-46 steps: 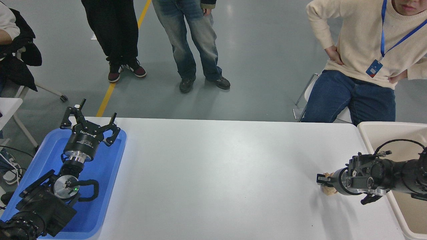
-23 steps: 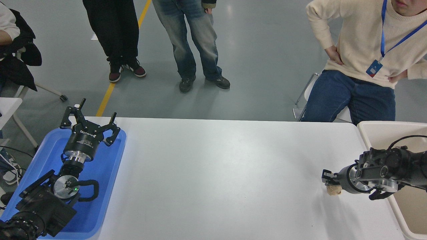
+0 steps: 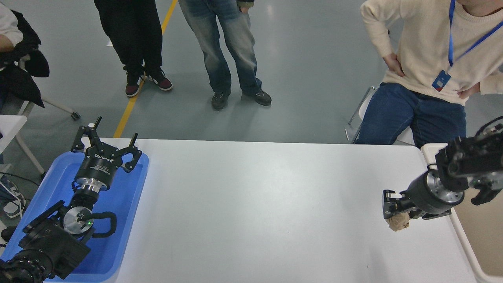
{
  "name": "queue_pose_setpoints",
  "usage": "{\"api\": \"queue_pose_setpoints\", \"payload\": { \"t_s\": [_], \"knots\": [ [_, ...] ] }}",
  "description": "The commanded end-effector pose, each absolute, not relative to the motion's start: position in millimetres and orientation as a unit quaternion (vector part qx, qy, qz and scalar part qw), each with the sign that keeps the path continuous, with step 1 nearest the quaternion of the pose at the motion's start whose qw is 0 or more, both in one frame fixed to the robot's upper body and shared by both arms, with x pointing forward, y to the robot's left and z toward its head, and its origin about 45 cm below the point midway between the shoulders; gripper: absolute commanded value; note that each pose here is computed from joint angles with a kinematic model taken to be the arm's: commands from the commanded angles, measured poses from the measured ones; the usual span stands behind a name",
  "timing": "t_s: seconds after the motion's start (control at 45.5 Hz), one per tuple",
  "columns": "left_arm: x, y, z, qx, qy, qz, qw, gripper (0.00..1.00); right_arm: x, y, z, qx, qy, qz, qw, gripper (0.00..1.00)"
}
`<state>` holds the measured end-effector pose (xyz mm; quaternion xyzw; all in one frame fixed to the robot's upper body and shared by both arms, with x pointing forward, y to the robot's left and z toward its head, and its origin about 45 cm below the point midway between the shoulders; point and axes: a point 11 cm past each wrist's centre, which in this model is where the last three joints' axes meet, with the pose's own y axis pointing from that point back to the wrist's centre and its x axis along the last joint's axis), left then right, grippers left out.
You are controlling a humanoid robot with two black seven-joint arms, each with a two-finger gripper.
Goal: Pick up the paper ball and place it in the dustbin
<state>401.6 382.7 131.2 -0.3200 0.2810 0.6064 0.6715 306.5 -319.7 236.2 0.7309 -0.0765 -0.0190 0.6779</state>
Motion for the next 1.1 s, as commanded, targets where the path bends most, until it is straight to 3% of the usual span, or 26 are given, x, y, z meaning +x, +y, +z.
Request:
{"api": "queue_pose_setpoints", "payload": {
  "t_s": [0.0,0.418,0.703,1.077],
  "knots": [
    [401.6,382.5,131.1,-0.319,0.281,0.606,0.672,1.00,304.6,-291.7,309.8,0.752,-0.044,0.011,0.657,0.00],
    [401.1,382.6,130.4,-0.319,0.282,0.607,0.672,1.00,307.9,-266.1,425.9,0.760,-0.050,0.100,0.640,0.00],
    [400.9,383.2,130.4,-0.319,0.281,0.607,0.671,1.00,308.3,-263.1,440.2,0.758,-0.060,0.119,0.639,0.00],
    [400.9,383.2,130.4,-0.319,0.281,0.607,0.671,1.00,302.1,-309.8,453.3,0.730,-0.122,0.084,0.667,0.00]
  ]
}}
